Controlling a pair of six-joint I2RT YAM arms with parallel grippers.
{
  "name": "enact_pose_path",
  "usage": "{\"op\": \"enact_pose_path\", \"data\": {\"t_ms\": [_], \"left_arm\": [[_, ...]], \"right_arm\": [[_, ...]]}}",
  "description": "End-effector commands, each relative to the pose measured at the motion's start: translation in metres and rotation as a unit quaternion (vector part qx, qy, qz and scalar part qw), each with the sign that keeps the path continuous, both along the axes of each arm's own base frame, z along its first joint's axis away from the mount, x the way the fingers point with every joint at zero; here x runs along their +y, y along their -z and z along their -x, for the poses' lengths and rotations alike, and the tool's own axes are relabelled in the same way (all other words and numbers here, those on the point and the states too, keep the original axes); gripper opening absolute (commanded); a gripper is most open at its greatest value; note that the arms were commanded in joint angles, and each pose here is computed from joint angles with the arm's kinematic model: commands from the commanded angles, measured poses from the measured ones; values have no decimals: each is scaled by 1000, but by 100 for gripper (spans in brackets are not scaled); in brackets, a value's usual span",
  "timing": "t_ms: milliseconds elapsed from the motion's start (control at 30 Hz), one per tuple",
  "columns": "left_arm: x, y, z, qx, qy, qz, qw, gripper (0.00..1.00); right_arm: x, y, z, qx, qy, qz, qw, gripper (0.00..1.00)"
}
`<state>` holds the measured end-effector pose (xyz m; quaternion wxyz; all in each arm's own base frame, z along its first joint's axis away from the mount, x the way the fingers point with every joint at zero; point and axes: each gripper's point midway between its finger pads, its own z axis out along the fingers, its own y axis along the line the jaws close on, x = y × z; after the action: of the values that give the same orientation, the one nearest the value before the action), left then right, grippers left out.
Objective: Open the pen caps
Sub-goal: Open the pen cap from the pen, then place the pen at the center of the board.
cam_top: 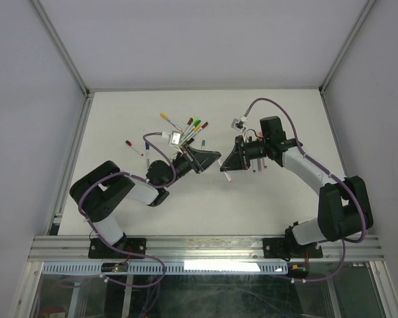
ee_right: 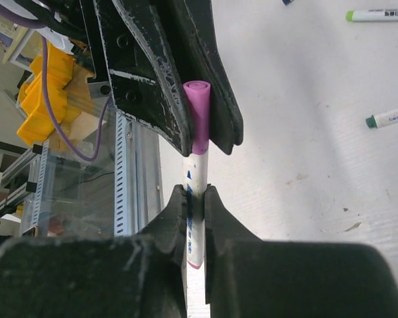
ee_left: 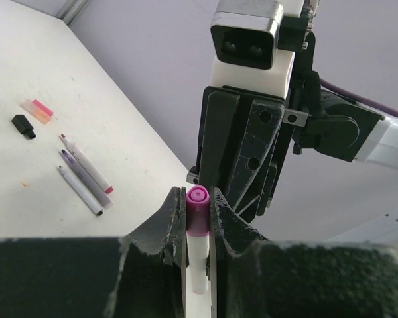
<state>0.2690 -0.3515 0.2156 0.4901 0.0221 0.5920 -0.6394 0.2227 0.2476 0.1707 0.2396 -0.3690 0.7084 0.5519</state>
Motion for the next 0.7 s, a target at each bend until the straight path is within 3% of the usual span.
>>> {"op": "enact_pose_path", "data": {"t_ms": [0, 233, 500, 600, 667], "left_arm": [[68, -107, -14, -128, -95, 146, 976, 0], [120, -124, -56, -128, -162, 168, 964, 0], [143, -145, -82, -147, -184, 169, 957, 0], [149, -148, -82, -153, -190, 161, 956, 0], [148, -142, -81, -146, -189, 141, 961, 0]], "right_arm": [[-1, 9, 16, 44, -16, 15, 999, 0], [6, 23, 22, 68, -30, 29, 997, 0], [9, 35, 23, 81, -34, 50, 995, 0], [5, 45, 13, 73, -8, 83, 994, 0], [-6, 61, -10, 64, 58, 130, 988, 0]]}}
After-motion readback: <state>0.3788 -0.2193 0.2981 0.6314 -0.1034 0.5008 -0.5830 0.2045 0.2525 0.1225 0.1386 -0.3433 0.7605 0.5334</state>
